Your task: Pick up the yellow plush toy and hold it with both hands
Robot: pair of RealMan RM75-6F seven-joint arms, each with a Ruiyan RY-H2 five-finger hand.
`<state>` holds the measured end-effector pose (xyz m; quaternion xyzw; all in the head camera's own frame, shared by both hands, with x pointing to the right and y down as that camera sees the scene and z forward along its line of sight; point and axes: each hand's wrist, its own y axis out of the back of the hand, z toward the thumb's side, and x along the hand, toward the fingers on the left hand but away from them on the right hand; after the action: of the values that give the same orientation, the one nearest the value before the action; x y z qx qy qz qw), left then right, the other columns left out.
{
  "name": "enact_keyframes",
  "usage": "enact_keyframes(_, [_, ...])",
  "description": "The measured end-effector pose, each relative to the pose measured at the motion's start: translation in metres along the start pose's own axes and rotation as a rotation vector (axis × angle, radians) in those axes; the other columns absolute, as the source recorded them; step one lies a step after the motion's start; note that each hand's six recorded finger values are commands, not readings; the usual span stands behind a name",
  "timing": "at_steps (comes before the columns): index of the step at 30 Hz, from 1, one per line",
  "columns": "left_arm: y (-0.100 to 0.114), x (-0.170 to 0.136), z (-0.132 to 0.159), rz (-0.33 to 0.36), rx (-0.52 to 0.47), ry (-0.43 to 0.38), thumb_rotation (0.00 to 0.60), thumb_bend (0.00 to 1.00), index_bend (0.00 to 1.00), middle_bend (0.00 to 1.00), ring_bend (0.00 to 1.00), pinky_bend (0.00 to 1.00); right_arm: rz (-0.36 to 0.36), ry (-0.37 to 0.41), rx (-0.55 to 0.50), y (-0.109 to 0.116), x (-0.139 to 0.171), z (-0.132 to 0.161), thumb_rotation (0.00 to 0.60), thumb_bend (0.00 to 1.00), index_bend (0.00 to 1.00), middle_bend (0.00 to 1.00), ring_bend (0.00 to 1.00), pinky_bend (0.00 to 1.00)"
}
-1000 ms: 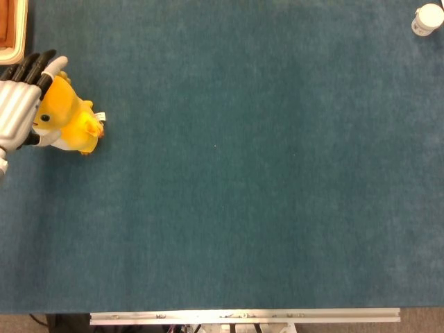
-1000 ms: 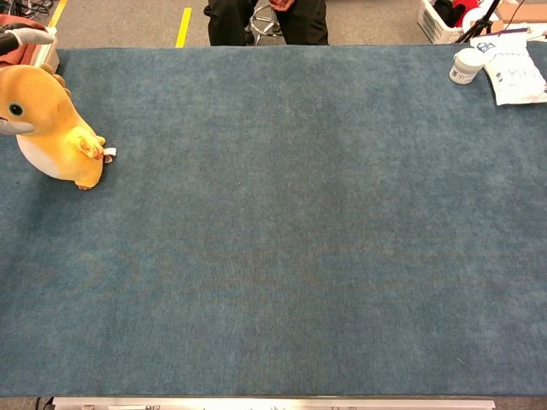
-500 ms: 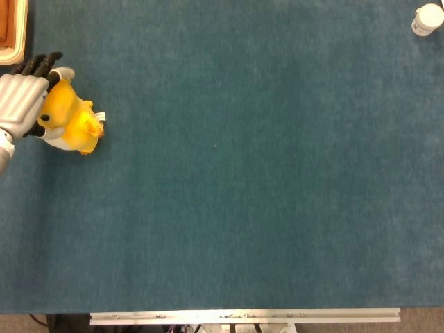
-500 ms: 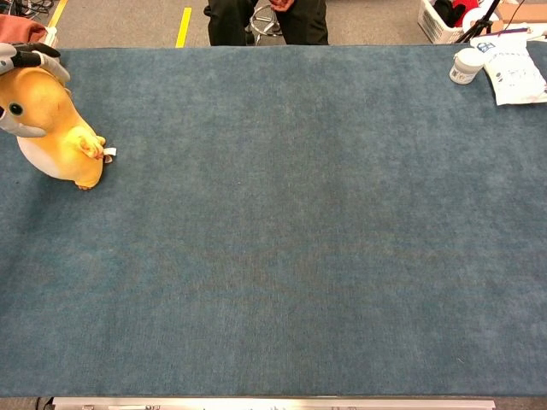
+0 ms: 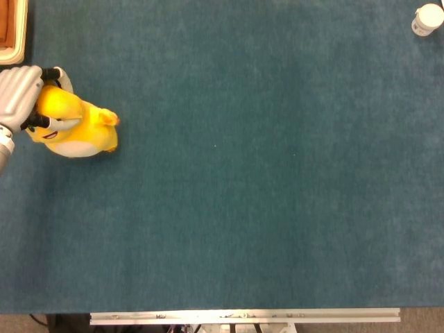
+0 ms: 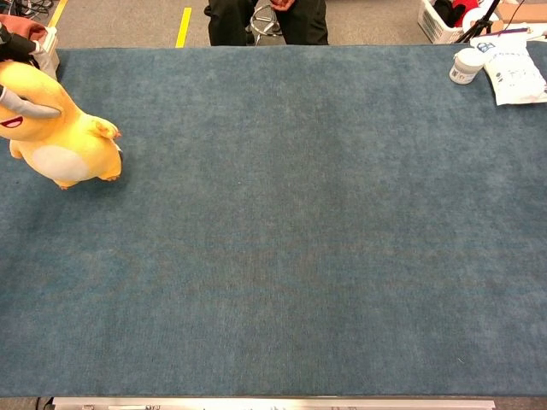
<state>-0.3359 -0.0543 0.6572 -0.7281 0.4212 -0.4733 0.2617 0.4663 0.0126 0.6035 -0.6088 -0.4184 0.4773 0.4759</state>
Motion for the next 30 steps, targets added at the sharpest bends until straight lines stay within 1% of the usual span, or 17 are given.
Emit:
enact_keyframes(5, [0.006, -0.006, 0.008, 0.006, -0.158, -0.003, 0.600, 0.18, 0.56, 0.50, 0.45, 0.66, 0.018, 0.088, -0.065, -0.001, -0.017, 0.026, 0.600, 0.37, 0.13, 0.34, 0.25, 0.23])
enact_keyframes(8, [0.008, -0.010, 0.016, 0.004, -0.254, -0.008, 0.600, 0.18, 0.55, 0.50, 0.44, 0.67, 0.036, 0.135, -0.124, -0.002, -0.026, 0.043, 0.600, 0.36, 0.13, 0.32, 0.25, 0.23])
enact_keyframes(9, [0.008, -0.011, 0.020, 0.002, -0.288, -0.012, 0.600, 0.18, 0.55, 0.50, 0.44, 0.67, 0.045, 0.153, -0.155, -0.002, -0.028, 0.049, 0.600, 0.35, 0.13, 0.31, 0.25, 0.23])
enact_keyframes(11, [0.008, -0.013, 0.026, 0.000, -0.327, -0.020, 0.600, 0.18, 0.55, 0.50, 0.44, 0.67, 0.060, 0.186, -0.209, -0.002, -0.033, 0.061, 0.600, 0.34, 0.13, 0.31, 0.24, 0.23])
enact_keyframes(12, [0.008, -0.013, 0.031, -0.002, -0.348, -0.026, 0.600, 0.18, 0.54, 0.50, 0.44, 0.67, 0.071, 0.223, -0.254, -0.001, -0.039, 0.073, 0.600, 0.33, 0.13, 0.30, 0.24, 0.23])
enact_keyframes(15, [0.008, -0.016, 0.042, -0.008, -0.394, -0.041, 0.600, 0.18, 0.54, 0.50, 0.43, 0.67, 0.081, 0.294, -0.310, 0.001, -0.050, 0.098, 0.600, 0.24, 0.11, 0.29, 0.22, 0.23])
enact_keyframes(17, [0.007, -0.017, 0.049, -0.012, -0.421, -0.051, 0.600, 0.18, 0.54, 0.50, 0.42, 0.67, 0.084, 0.316, -0.336, 0.000, -0.053, 0.109, 0.600, 0.13, 0.10, 0.27, 0.20, 0.23])
enact_keyframes(20, [0.008, -0.019, 0.060, -0.012, -0.470, -0.063, 0.600, 0.18, 0.54, 0.50, 0.42, 0.67, 0.102, 0.344, -0.422, -0.006, -0.057, 0.128, 0.600, 0.03, 0.07, 0.24, 0.18, 0.23])
enact_keyframes(21, [0.008, -0.019, 0.064, -0.011, -0.491, -0.065, 0.600, 0.18, 0.54, 0.50, 0.42, 0.67, 0.116, 0.358, -0.471, -0.009, -0.059, 0.138, 0.600, 0.01, 0.06, 0.23, 0.17, 0.23])
enact_keyframes(24, [0.010, -0.018, 0.074, -0.009, -0.537, -0.073, 0.600, 0.18, 0.54, 0.50, 0.41, 0.67, 0.167, 0.387, -0.572, -0.018, -0.065, 0.164, 0.600, 0.00, 0.02, 0.18, 0.13, 0.23])
enact_keyframes(27, [0.012, -0.017, 0.084, -0.002, -0.571, -0.089, 0.600, 0.18, 0.54, 0.50, 0.41, 0.67, 0.220, 0.413, -0.627, -0.026, -0.072, 0.189, 0.600, 0.00, 0.00, 0.16, 0.11, 0.23])
enact_keyframes(30, [0.010, -0.019, 0.094, -0.012, -0.608, -0.101, 0.600, 0.18, 0.54, 0.50, 0.41, 0.67, 0.249, 0.423, -0.679, -0.033, -0.078, 0.209, 0.600, 0.00, 0.00, 0.16, 0.10, 0.22])
